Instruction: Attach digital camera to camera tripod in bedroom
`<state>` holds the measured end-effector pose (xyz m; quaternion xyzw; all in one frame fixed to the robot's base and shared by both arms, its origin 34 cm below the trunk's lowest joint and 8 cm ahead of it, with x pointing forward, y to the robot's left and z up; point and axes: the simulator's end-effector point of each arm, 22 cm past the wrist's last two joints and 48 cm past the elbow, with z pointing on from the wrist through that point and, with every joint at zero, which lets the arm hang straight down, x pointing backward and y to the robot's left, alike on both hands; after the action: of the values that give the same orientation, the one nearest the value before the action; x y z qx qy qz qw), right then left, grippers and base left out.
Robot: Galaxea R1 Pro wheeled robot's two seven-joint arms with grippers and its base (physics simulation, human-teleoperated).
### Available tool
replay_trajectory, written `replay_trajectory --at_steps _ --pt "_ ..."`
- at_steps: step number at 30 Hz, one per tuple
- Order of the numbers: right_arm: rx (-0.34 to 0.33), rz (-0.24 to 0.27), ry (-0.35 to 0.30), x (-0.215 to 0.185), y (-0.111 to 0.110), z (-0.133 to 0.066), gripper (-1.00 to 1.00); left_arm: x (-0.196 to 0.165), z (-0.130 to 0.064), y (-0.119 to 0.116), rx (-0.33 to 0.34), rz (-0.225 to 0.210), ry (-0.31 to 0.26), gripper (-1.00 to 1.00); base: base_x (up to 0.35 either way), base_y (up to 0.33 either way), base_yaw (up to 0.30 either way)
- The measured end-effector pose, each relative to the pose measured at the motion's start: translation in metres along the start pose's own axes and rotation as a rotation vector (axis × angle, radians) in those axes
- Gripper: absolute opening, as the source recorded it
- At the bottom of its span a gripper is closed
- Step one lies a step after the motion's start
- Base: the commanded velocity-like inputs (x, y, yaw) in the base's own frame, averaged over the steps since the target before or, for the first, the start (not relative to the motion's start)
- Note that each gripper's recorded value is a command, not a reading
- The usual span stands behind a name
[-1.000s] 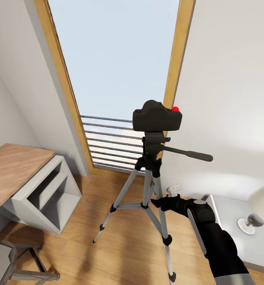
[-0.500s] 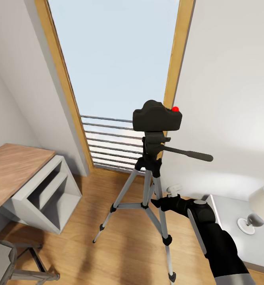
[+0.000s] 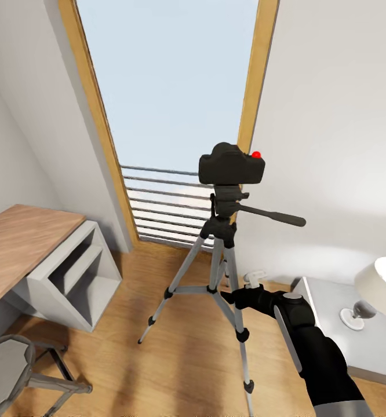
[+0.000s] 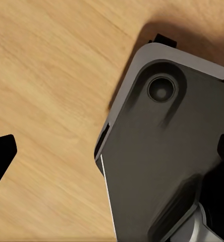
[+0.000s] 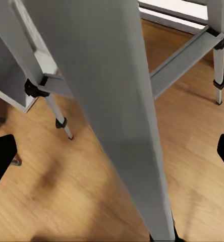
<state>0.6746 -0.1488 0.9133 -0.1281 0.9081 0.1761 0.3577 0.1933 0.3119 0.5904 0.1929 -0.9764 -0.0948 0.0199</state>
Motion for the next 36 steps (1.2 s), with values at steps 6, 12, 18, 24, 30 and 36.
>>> replay_trajectory --at_steps 6,12,18,24,30,36 --pt "0.000 0.000 0.000 0.0001 0.0003 -0.0001 1.00 0.0001 0.0000 0.0001 0.000 -0.001 0.000 1.00 -0.021 0.000 0.000" --pt "0.000 0.000 0.000 0.0001 0.0000 -0.0001 1.00 0.0001 0.0000 0.0001 0.000 0.000 0.000 1.00 -0.006 0.000 0.000" --pt "0.000 0.001 0.001 0.0004 -0.0003 0.0003 1.00 0.0001 0.0000 -0.0002 -0.001 0.000 0.001 1.00 -0.178 0.000 0.000" --pt "0.000 0.002 0.001 0.0005 -0.0003 0.0004 1.00 0.0011 -0.0002 -0.0024 0.002 -0.001 0.002 1.00 -0.322 0.000 0.000" --pt "0.000 0.002 0.001 0.0007 -0.0003 0.0004 1.00 0.0013 -0.0002 -0.0029 0.002 -0.001 0.003 1.00 -0.333 0.000 0.000" --pt "0.000 0.001 0.002 0.0010 -0.0005 0.0004 1.00 0.0014 -0.0002 -0.0030 0.002 -0.001 0.003 1.00 -0.335 0.000 0.000"
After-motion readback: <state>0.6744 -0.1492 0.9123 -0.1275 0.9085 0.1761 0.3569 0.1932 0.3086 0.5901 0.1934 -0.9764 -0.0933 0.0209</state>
